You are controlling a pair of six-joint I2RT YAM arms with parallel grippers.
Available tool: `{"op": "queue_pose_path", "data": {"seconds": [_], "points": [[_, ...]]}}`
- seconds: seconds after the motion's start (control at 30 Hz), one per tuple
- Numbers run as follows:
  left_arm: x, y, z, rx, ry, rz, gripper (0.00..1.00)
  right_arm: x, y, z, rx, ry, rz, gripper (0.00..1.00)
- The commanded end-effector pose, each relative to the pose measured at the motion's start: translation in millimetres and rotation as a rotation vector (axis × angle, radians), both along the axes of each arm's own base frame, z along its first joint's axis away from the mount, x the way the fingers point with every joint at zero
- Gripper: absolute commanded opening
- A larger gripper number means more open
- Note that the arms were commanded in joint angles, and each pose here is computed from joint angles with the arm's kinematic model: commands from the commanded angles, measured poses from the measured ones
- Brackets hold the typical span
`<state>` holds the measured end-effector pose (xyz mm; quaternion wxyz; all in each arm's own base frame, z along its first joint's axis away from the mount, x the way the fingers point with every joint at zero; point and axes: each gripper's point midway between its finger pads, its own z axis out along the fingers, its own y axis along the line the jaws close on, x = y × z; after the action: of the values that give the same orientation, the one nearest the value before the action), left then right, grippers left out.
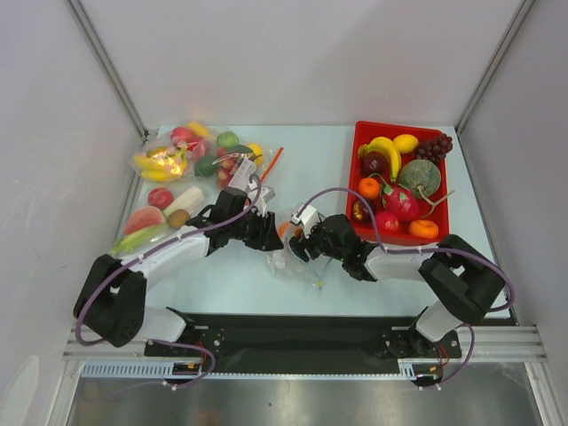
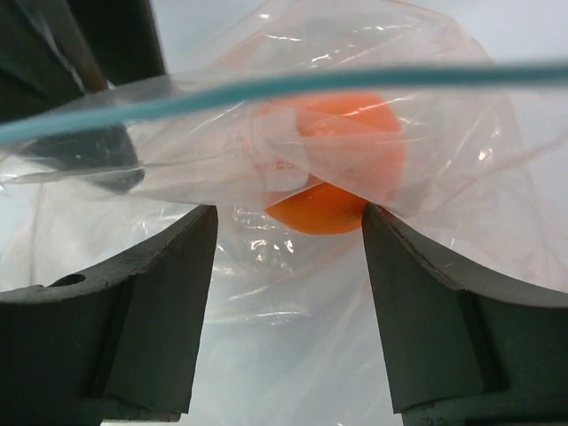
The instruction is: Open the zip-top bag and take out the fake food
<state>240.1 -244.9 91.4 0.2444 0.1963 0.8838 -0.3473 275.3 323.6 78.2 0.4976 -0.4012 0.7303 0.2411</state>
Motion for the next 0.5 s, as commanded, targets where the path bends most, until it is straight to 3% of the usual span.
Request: {"op": "queue_pose_path", "data": {"seconds": [0.0,0.27,0.47], "points": [[29,10,40,0.012,-0.166,0.075,0.48,3,3,23,0.041,-0.041,0.006,0.7],[55,19,43,0.008,-0.184,0.189,0.6,-1,1,28,0.047,-0.029,0.004,0.7],[80,-1,33,-0.048,-0.156,0.215,0.61,-2,0,26,0.041,-0.012,0.004,0.7]]}}
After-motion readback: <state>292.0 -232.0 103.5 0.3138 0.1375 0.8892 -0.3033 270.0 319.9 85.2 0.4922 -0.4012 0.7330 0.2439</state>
